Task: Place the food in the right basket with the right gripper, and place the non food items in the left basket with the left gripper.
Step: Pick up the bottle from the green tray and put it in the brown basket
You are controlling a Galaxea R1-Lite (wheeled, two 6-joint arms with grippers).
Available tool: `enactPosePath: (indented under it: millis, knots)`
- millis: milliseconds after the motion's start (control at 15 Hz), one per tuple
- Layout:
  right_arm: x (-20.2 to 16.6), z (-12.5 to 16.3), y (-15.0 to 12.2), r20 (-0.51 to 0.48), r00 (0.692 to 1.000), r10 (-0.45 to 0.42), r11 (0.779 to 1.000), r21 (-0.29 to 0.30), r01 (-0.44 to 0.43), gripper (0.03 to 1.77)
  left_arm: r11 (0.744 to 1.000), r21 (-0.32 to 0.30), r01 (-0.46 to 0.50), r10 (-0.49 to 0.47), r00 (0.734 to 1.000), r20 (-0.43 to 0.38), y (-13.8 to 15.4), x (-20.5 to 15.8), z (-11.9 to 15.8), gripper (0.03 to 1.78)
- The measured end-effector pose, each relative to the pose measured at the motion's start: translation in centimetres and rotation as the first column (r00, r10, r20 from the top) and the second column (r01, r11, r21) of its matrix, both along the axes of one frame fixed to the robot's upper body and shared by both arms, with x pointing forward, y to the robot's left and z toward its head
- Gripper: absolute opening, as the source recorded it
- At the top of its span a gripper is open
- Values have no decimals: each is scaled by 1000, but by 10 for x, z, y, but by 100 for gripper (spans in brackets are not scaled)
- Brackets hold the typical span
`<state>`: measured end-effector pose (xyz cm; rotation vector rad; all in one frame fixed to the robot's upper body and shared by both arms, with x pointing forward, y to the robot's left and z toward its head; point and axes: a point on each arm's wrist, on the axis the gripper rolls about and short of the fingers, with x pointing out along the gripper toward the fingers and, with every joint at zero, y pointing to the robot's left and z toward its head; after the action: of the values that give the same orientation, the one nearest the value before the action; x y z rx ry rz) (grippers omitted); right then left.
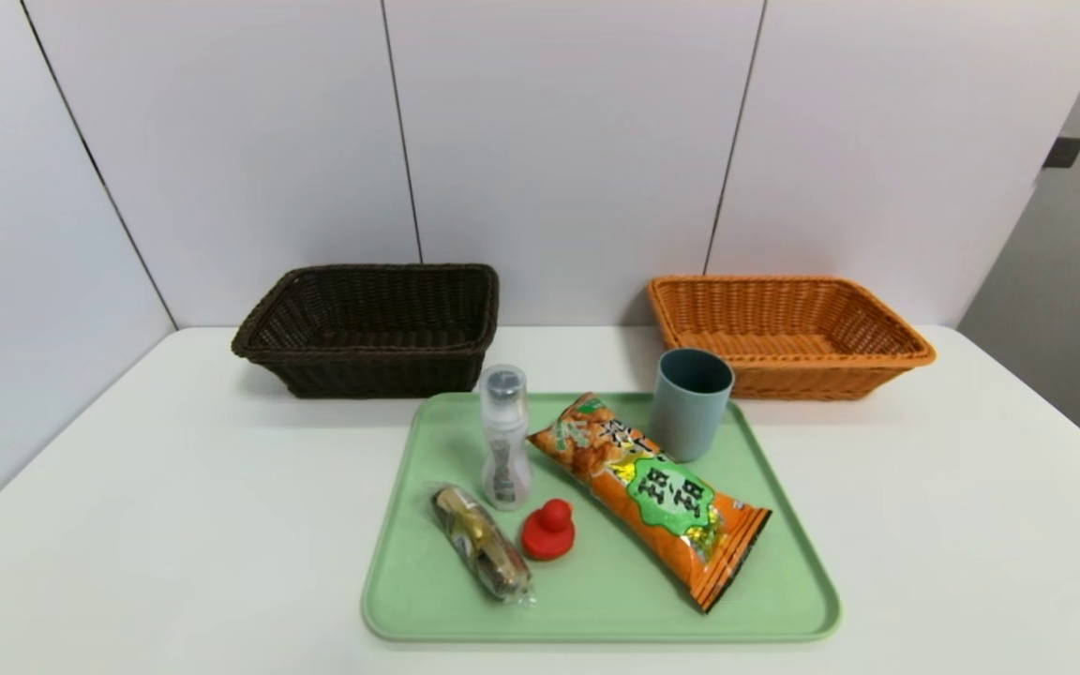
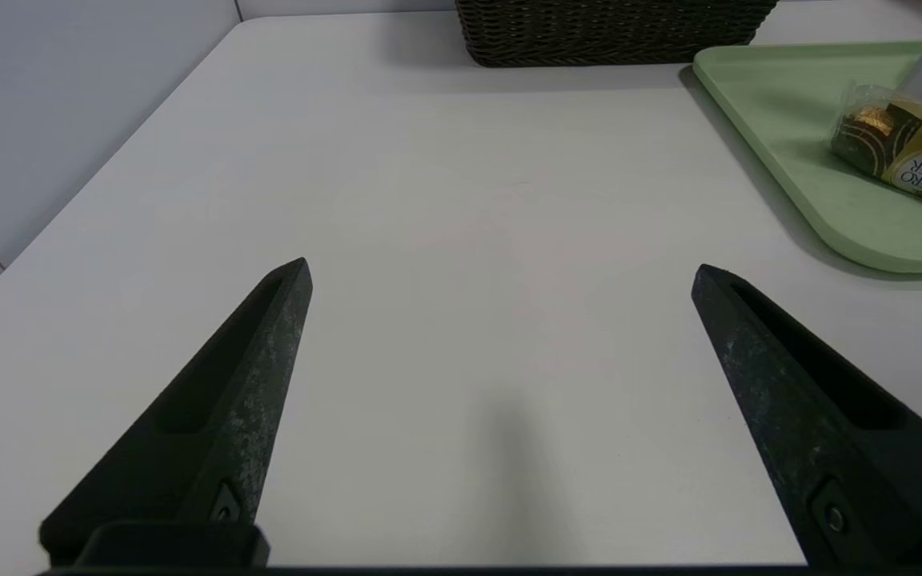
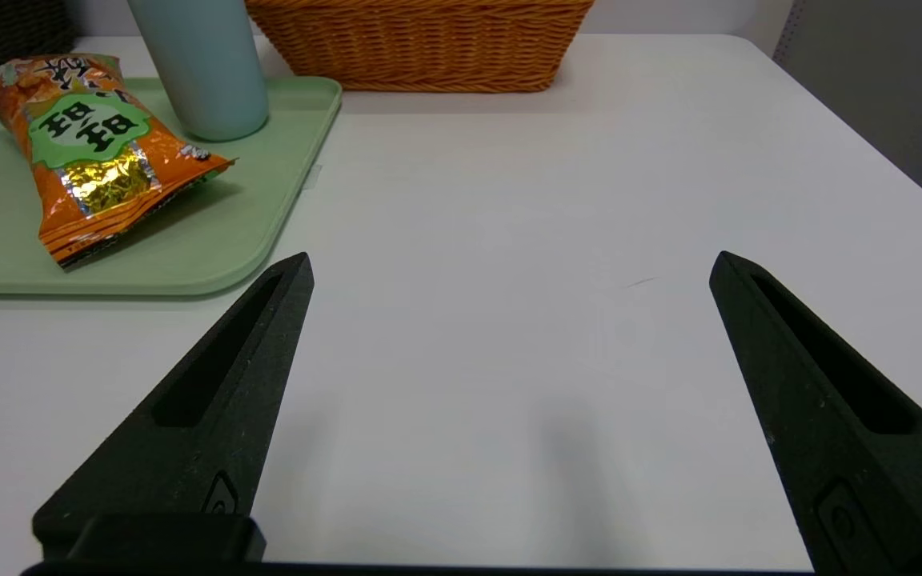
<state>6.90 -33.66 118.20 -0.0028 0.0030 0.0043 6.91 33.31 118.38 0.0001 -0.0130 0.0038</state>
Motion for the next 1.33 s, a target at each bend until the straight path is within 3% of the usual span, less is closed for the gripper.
enactPosePath:
  millis: [1333]
  knots:
    - [0,0,0,-1,1000,0,1000,-4,0,171,1000,-3,-14,14,1000,3,0,0,0,169]
